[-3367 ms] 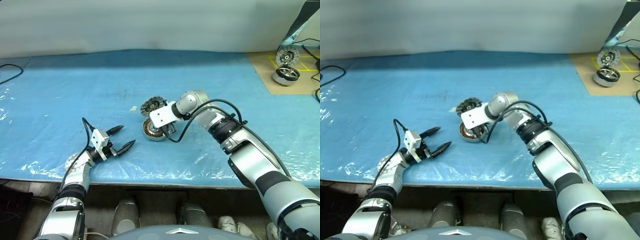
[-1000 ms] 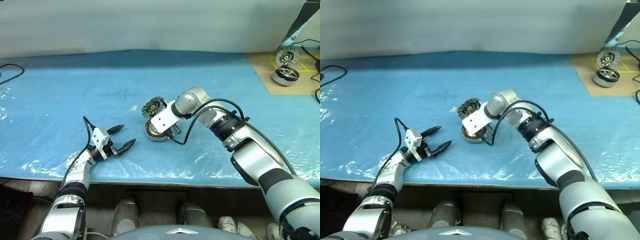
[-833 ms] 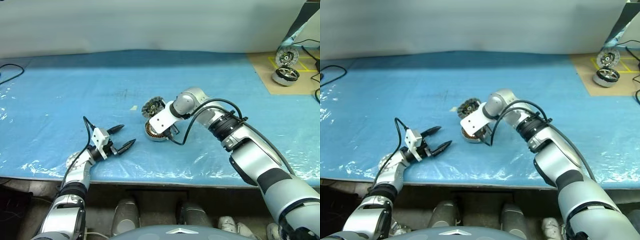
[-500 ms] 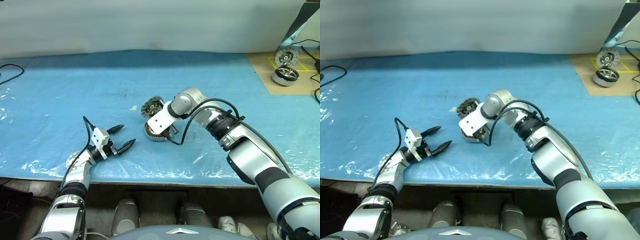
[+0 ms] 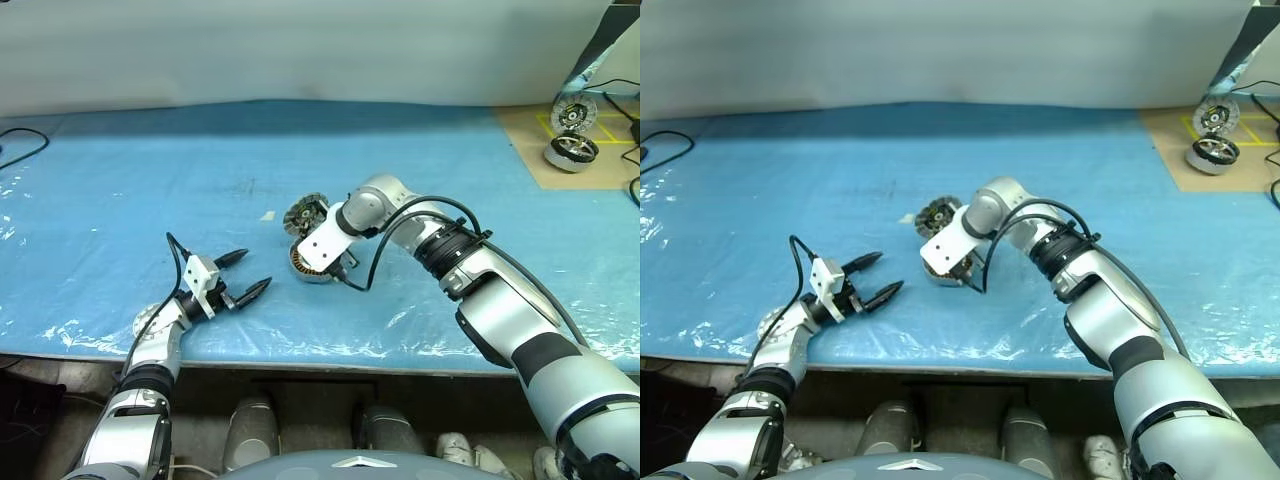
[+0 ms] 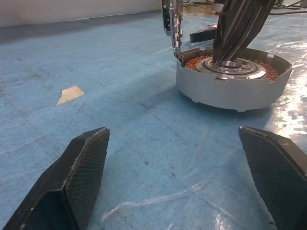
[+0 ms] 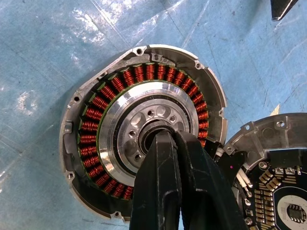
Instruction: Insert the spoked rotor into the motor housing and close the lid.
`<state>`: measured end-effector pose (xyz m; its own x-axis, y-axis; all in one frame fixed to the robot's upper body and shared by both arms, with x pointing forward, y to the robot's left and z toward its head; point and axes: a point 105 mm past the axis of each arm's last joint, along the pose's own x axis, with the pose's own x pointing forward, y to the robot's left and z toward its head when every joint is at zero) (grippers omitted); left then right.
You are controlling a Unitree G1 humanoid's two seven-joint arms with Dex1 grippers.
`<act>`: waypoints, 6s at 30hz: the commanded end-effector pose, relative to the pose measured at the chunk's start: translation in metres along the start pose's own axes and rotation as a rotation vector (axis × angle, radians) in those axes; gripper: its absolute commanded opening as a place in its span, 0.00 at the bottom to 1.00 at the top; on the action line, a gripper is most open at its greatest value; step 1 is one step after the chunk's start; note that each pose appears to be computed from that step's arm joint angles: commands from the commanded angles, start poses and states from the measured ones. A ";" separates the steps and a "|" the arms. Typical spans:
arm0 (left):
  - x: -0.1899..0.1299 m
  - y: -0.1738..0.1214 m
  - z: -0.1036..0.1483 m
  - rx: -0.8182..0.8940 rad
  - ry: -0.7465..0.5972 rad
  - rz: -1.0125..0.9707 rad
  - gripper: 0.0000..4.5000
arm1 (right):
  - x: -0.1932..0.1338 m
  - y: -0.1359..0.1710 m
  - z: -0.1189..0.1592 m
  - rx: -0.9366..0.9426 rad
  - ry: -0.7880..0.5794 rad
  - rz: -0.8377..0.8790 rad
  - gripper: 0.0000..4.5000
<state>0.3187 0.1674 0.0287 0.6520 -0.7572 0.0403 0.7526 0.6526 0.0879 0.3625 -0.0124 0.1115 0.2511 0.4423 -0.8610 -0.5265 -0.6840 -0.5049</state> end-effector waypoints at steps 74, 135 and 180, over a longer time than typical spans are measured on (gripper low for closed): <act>-0.011 -0.019 -0.028 -0.077 0.095 -0.041 1.00 | -0.021 0.013 0.004 1.160 -0.674 -0.306 0.01; -0.008 -0.017 -0.026 -0.072 0.093 -0.053 1.00 | -0.035 -0.005 0.003 1.354 -0.892 -0.393 0.01; -0.009 -0.020 -0.028 -0.070 0.100 -0.067 1.00 | 0.030 0.067 -0.009 1.226 -0.446 -0.223 0.01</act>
<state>0.3147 0.1645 0.0271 0.6196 -0.7844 0.0275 0.7792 0.6190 0.0985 0.3437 -0.0359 0.0773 0.2582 0.8477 -0.4634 -0.9645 0.2536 -0.0735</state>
